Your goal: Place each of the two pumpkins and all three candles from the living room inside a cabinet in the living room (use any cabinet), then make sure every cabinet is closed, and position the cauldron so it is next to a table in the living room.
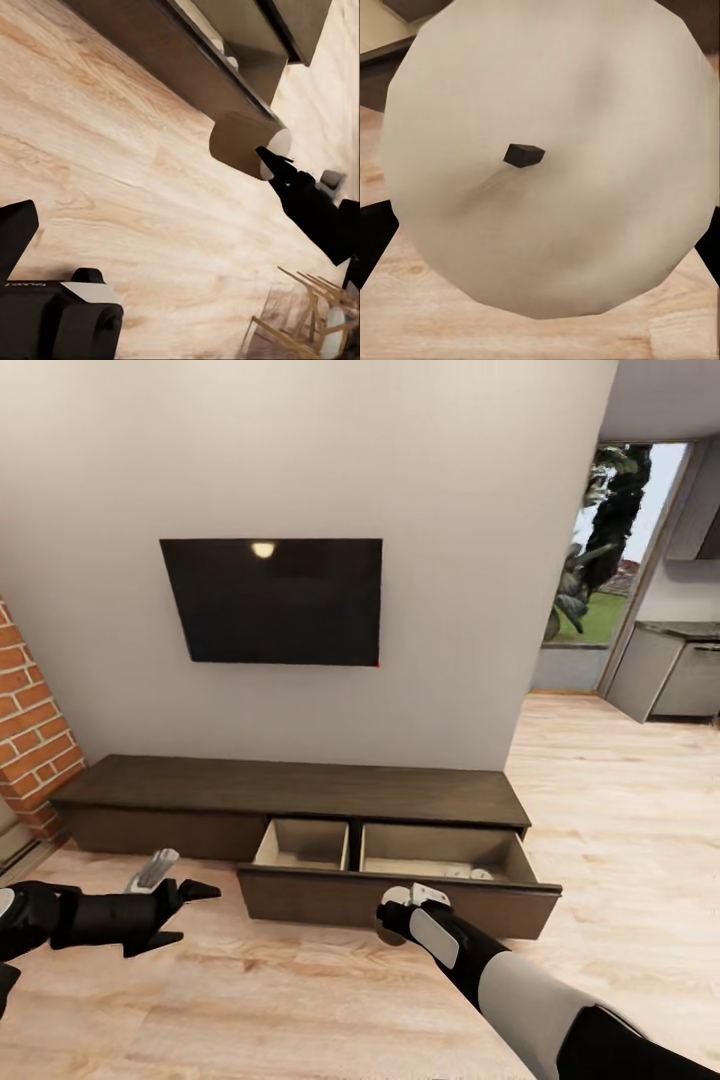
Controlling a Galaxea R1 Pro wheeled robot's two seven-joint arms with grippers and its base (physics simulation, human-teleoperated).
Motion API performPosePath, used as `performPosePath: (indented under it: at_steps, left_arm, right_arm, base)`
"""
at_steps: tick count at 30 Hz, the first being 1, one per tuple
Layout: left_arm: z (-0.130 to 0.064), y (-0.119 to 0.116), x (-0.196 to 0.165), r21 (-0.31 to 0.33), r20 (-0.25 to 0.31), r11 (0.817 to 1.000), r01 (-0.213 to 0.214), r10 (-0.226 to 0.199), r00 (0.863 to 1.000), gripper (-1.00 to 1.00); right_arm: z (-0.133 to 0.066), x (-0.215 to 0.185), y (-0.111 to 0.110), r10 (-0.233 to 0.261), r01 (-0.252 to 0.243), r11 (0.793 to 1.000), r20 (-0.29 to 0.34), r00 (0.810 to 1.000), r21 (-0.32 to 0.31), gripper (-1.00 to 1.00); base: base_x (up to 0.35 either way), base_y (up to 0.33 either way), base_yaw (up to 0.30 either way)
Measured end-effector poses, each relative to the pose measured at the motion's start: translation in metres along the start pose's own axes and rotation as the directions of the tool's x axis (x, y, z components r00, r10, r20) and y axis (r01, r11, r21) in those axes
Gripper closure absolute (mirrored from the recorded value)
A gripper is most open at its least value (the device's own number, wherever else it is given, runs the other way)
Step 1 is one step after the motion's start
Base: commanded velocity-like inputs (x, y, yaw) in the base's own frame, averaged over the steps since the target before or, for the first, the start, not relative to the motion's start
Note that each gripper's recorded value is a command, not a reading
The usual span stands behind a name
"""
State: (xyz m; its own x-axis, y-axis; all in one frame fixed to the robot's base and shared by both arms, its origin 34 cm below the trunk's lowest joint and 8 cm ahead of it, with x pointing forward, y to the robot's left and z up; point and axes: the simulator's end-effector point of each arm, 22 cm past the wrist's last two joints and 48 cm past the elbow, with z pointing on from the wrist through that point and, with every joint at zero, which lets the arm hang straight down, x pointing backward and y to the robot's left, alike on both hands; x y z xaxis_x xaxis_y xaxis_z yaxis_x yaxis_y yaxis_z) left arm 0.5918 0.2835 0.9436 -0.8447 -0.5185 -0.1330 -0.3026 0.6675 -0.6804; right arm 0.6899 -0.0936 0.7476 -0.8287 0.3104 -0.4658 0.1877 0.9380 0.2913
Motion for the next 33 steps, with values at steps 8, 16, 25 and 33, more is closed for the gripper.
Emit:
performPosePath:
  at_steps: [8, 16, 25, 33]
  left_arm:
    - [-0.012, -0.003, -0.004, 0.113, -0.063, 0.979, 0.171, -0.164, 0.984, -1.00]
    - [-0.033, 0.018, -0.014, 0.136, -0.036, 0.952, 0.274, -0.272, 0.962, -1.00]
    - [-0.052, 0.022, -0.018, 0.147, -0.004, 0.945, 0.291, -0.293, 0.956, -1.00]
    - [-0.042, -0.009, 0.014, 0.150, -0.063, 0.970, 0.192, -0.184, 0.981, -1.00]
  right_arm:
    - [-0.005, 0.002, -0.003, 0.003, -0.003, 1.000, -0.011, 1.000, 0.010, 1.00]
    - [-0.010, 0.003, -0.002, 0.004, -0.004, 1.000, -0.020, 1.000, 0.014, 1.00]
    - [-0.016, 0.004, -0.002, 0.004, -0.004, 1.000, -0.029, 1.000, 0.016, 1.00]
    - [-0.017, 0.003, 0.004, 0.001, -0.001, 1.000, -0.029, 1.000, 0.006, 1.00]
  base:
    - [0.000, 0.000, -0.203]
    - [0.000, 0.000, -0.200]
    - [0.000, 0.000, -0.174]
    - [0.000, 0.000, -0.017]
